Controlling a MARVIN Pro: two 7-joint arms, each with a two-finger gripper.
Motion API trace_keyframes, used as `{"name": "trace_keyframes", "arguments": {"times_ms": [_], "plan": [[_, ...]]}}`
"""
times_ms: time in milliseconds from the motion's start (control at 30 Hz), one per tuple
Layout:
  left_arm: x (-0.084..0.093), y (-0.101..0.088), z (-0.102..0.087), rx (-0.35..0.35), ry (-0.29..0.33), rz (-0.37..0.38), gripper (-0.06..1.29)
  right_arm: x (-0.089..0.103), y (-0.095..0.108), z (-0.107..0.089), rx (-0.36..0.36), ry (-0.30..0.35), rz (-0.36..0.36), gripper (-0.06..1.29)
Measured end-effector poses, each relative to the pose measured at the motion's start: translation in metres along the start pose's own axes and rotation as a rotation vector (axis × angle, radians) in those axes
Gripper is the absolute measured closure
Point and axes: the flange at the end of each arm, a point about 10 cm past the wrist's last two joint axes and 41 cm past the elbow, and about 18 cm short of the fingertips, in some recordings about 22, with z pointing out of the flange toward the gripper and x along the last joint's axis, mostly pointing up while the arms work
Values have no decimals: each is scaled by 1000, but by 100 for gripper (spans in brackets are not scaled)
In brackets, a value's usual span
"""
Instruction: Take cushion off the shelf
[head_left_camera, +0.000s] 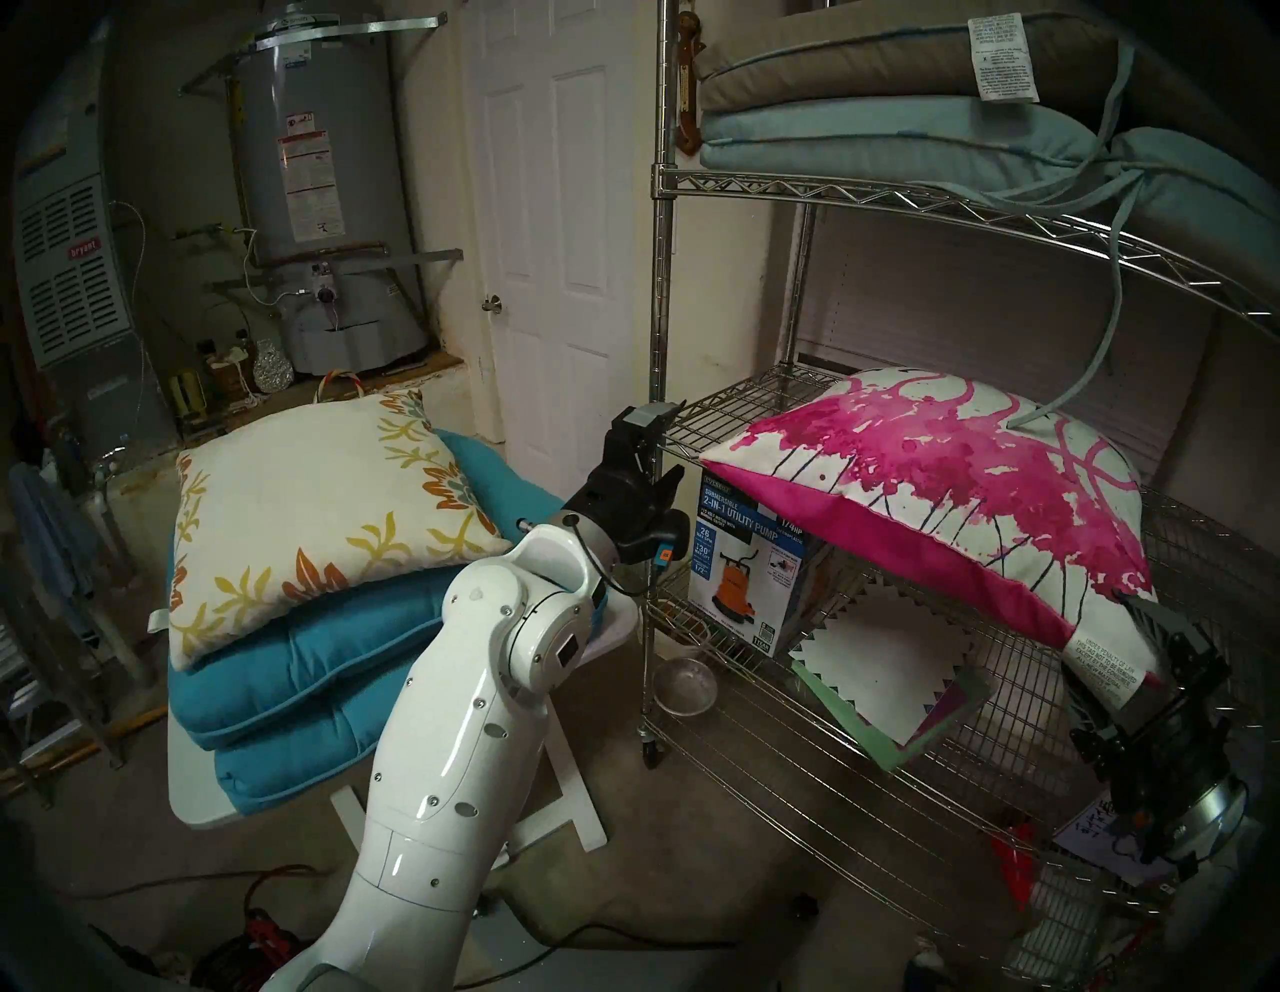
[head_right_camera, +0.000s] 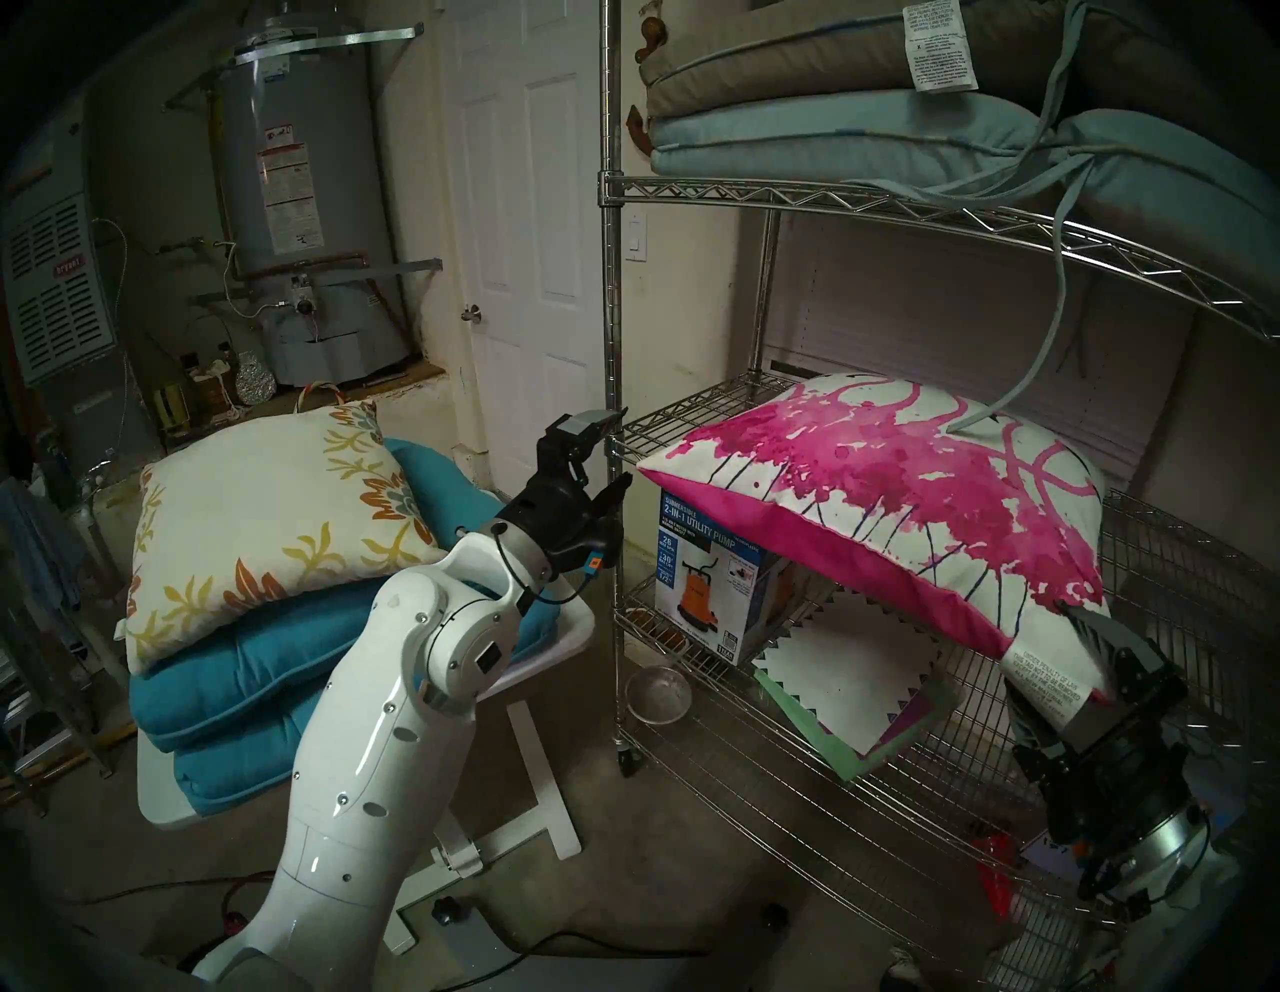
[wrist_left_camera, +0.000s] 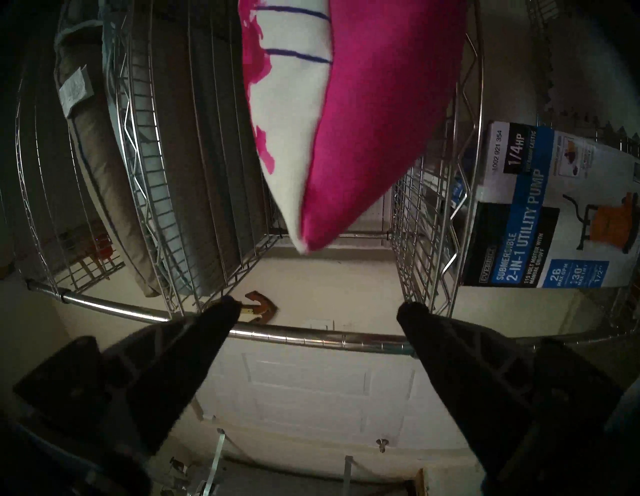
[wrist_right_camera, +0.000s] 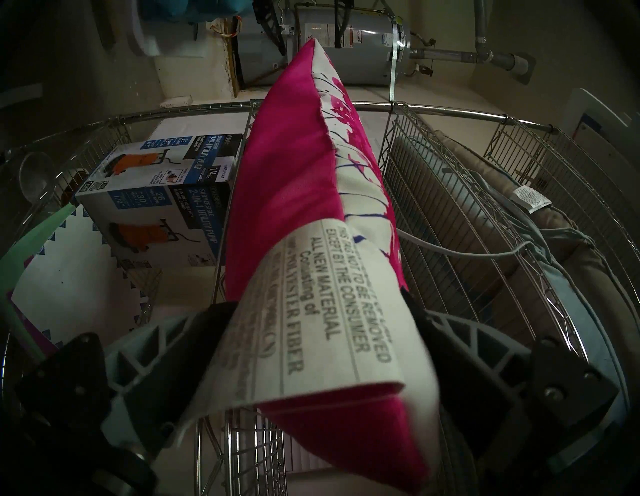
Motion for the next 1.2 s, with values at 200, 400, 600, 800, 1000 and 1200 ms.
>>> {"name": "trace_keyframes", "arguments": {"times_ms": [200,400,600,800,1000,1200], "plan": [[13,-4,9,22,21,-5,-3,0,0,0,0,0,0,-1],[25,-6,16,35,31,-19,-3,0,0,0,1,-1,0,-1],[34,-7,20,45,36,-35,-3,0,0,0,1,-1,0,-1],[39,-7,22,47,35,-44,-3,0,0,0,1,-2,0,-1],[42,-6,23,47,34,-50,-3,0,0,0,1,-2,-1,-1],[46,-5,23,35,33,-63,-3,0,0,0,1,-2,-1,-1]]}}
